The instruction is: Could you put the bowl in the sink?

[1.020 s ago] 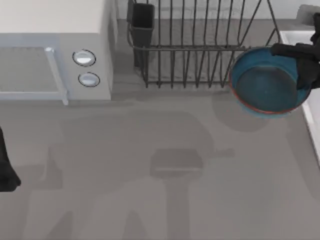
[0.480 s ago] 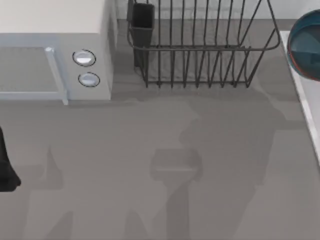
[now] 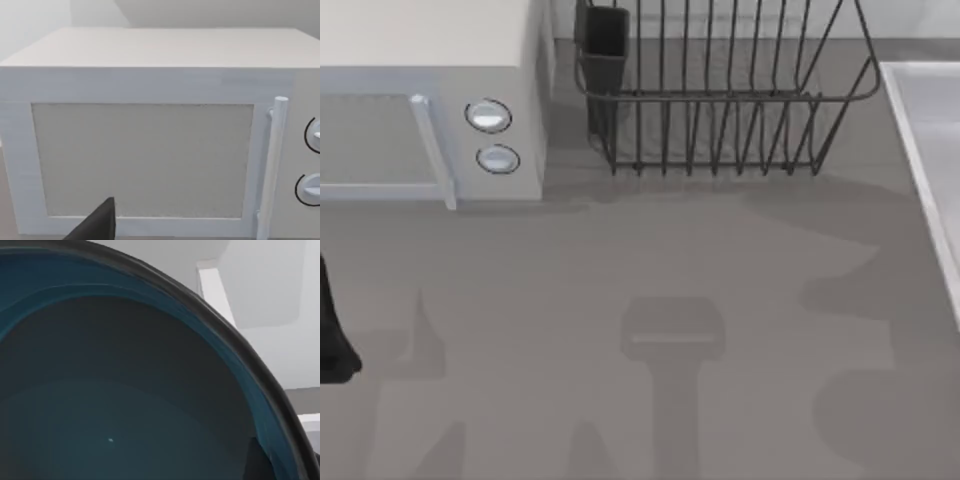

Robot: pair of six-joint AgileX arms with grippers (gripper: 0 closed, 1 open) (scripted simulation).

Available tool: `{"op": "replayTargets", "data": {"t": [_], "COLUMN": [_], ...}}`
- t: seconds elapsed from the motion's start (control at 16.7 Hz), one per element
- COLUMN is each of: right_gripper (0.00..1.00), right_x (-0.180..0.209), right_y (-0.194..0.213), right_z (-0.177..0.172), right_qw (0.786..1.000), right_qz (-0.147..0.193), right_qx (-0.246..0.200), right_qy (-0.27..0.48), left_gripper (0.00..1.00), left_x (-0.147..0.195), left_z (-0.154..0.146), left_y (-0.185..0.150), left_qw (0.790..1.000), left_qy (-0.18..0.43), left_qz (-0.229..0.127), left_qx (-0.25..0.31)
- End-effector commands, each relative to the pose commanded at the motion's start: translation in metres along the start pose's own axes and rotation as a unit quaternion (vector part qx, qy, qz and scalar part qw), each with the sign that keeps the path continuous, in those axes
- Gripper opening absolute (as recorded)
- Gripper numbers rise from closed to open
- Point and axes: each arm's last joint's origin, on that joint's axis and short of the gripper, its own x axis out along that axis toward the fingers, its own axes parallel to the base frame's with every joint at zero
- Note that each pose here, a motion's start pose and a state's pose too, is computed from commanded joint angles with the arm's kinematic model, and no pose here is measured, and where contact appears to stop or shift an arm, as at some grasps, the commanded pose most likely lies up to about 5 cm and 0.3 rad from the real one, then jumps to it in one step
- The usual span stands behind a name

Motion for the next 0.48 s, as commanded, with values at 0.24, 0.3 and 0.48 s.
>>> {"op": "replayTargets", "data": {"t": [0.24, 0.3, 0.48], "right_gripper": [0.00, 0.00, 0.00], "right_x": [-0.029, -0.033, -0.037], "right_y": [-0.009, -0.010, -0.010], "right_z": [-0.003, -0.003, -0.003], "right_qw": [0.997, 0.996, 0.995], "right_qz": [-0.016, -0.018, -0.020], "right_qx": [-0.046, -0.053, -0.058], "right_qy": [-0.066, -0.074, -0.080], "left_gripper": [1.00, 1.00, 1.00], "left_x": [0.000, 0.000, 0.000], "left_z": [0.000, 0.000, 0.000], "left_y": [0.000, 0.000, 0.000], "left_qw": [1.000, 1.000, 1.000], "left_qy": [0.000, 0.000, 0.000], "left_qz": [0.000, 0.000, 0.000], "left_qx": [0.000, 0.000, 0.000]}}
